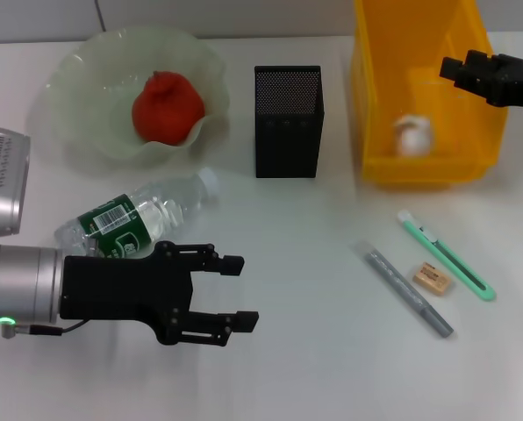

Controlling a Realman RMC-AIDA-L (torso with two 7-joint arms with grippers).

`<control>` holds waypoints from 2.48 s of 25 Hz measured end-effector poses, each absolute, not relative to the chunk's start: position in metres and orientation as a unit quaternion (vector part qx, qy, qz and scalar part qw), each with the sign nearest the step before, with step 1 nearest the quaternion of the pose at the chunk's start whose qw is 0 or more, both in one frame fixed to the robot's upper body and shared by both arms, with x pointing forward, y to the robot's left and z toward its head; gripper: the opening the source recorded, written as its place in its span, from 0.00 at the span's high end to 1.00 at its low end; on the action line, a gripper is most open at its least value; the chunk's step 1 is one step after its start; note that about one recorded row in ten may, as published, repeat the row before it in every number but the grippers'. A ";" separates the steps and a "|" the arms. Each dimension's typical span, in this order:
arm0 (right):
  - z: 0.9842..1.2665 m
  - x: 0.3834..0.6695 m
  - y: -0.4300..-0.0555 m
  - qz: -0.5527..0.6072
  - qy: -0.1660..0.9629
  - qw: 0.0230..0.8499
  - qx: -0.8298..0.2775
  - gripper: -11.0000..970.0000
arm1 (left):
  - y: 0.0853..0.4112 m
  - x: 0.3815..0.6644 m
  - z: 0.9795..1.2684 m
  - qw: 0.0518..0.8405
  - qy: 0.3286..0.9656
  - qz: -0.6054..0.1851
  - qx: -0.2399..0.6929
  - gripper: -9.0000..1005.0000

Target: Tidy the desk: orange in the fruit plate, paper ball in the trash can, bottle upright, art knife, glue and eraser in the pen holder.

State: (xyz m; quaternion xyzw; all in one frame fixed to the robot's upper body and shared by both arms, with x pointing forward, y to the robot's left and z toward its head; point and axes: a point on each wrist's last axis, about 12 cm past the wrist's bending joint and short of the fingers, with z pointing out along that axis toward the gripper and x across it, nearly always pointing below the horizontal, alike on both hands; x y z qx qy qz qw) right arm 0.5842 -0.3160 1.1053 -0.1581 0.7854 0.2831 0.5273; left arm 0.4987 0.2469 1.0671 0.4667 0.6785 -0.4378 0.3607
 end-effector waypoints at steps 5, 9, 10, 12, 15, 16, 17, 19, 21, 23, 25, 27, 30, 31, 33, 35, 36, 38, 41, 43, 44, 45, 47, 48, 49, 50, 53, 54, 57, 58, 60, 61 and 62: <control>1.105 0.584 -0.315 0.285 0.785 0.526 -0.161 0.49 | 0.247 0.499 1.067 0.361 0.678 -0.437 0.467 0.23; 1.107 0.581 -0.316 0.290 0.781 0.529 -0.165 0.44 | 0.247 0.499 1.067 0.361 0.678 -0.438 0.467 0.23; 1.108 0.579 -0.314 0.296 0.775 0.529 -0.177 0.43 | 0.246 0.499 1.067 0.361 0.678 -0.438 0.467 0.23; 1.110 0.572 -0.308 0.316 0.758 0.528 -0.214 0.41 | 0.246 0.499 1.067 0.361 0.678 -0.438 0.467 0.23; 1.118 0.559 -0.303 0.356 0.722 0.534 -0.259 0.36 | 0.246 0.499 1.067 0.361 0.678 -0.439 0.466 0.23; 1.119 0.555 -0.304 0.363 0.714 0.538 -0.264 0.35 | 0.246 0.499 1.067 0.361 0.678 -0.439 0.466 0.23; 1.120 0.551 -0.304 0.369 0.706 0.542 -0.269 0.33 | 0.246 0.499 1.067 0.361 0.678 -0.439 0.466 0.24; 1.119 0.540 -0.307 0.379 0.689 0.552 -0.276 0.30 | 0.246 0.499 1.067 0.361 0.678 -0.439 0.466 0.24; 1.108 0.523 -0.308 0.393 0.673 0.559 -0.282 0.26 | 0.247 0.500 1.068 0.368 0.678 -0.440 0.460 0.24; 1.101 0.515 -0.307 0.403 0.667 0.559 -0.284 0.23 | 0.247 0.501 1.069 0.373 0.677 -0.441 0.457 0.24; 1.090 0.498 -0.306 0.413 0.649 0.562 -0.302 0.20 | 0.246 0.501 1.070 0.376 0.675 -0.442 0.456 0.24; 1.081 0.478 -0.304 0.419 0.627 0.559 -0.344 0.17 | 0.246 0.501 1.071 0.377 0.674 -0.442 0.455 0.24; 1.068 0.450 -0.305 0.423 0.605 0.553 -0.386 0.14 | 0.246 0.502 1.071 0.378 0.674 -0.442 0.456 0.24; 1.065 0.444 -0.307 0.419 0.608 0.554 -0.383 0.14 | 0.246 0.503 1.072 0.378 0.673 -0.441 0.457 0.24; 1.059 0.436 -0.310 0.415 0.619 0.551 -0.376 0.14 | 0.244 0.505 1.073 0.379 0.672 -0.441 0.459 0.24; 1.054 0.431 -0.311 0.419 0.630 0.538 -0.370 0.14 | 0.243 0.506 1.074 0.380 0.670 -0.442 0.460 0.24; 1.049 0.428 -0.310 0.427 0.639 0.527 -0.362 0.14 | 0.243 0.506 1.074 0.380 0.669 -0.442 0.461 0.24; 1.046 0.426 -0.309 0.430 0.642 0.524 -0.359 0.13 | 0.242 0.508 1.075 0.380 0.668 -0.442 0.462 0.24; 1.040 0.425 -0.306 0.424 0.651 0.520 -0.355 0.13 | 0.241 0.509 1.076 0.380 0.667 -0.443 0.463 0.24; 1.038 0.424 -0.305 0.423 0.657 0.514 -0.354 0.13 | 0.240 0.509 1.077 0.380 0.667 -0.442 0.464 0.24; 1.036 0.423 -0.304 0.424 0.659 0.510 -0.354 0.14 | 0.240 0.510 1.077 0.381 0.666 -0.442 0.465 0.24; 1.036 0.423 -0.304 0.425 0.660 0.510 -0.353 0.14 | 0.239 0.511 1.078 0.381 0.666 -0.442 0.465 0.24; 1.034 0.424 -0.304 0.422 0.664 0.508 -0.351 0.14 | 0.238 0.514 1.079 0.383 0.666 -0.439 0.466 0.25; 1.033 0.425 -0.304 0.418 0.667 0.507 -0.350 0.14 | 0.237 0.516 1.080 0.385 0.666 -0.436 0.468 0.25; 1.032 0.426 -0.304 0.415 0.670 0.507 -0.349 0.14 | 0.237 0.518 1.082 0.387 0.665 -0.432 0.469 0.25; 1.031 0.427 -0.304 0.413 0.673 0.507 -0.346 0.14 | 0.237 0.520 1.085 0.390 0.665 -0.427 0.472 0.25; 1.030 0.430 -0.299 0.417 0.671 0.508 -0.343 0.14 | 0.236 0.534 1.101 0.396 0.679 -0.409 0.464 0.25; 1.030 0.432 -0.298 0.418 0.670 0.508 -0.343 0.13 | 0.235 0.538 1.107 0.395 0.686 -0.404 0.459 0.25; 1.031 0.436 -0.295 0.419 0.667 0.508 -0.347 0.13 | 0.233 0.547 1.122 0.395 0.696 -0.393 0.453 0.25; 1.030 0.436 -0.294 0.420 0.667 0.508 -0.348 0.13 | 0.230 0.556 1.142 0.394 0.707 -0.374 0.453 0.25; 1.030 0.436 -0.293 0.421 0.667 0.506 -0.348 0.13 | 0.224 0.565 1.160 0.376 0.727 -0.343 0.461 0.25; 1.029 0.436 -0.292 0.422 0.666 0.506 -0.348 0.14 | 0.217 0.572 1.170 0.350 0.752 -0.306 0.467 0.25; 1.029 0.437 -0.291 0.423 0.666 0.507 -0.348 0.14 | 0.214 0.574 1.173 0.341 0.760 -0.296 0.468 0.25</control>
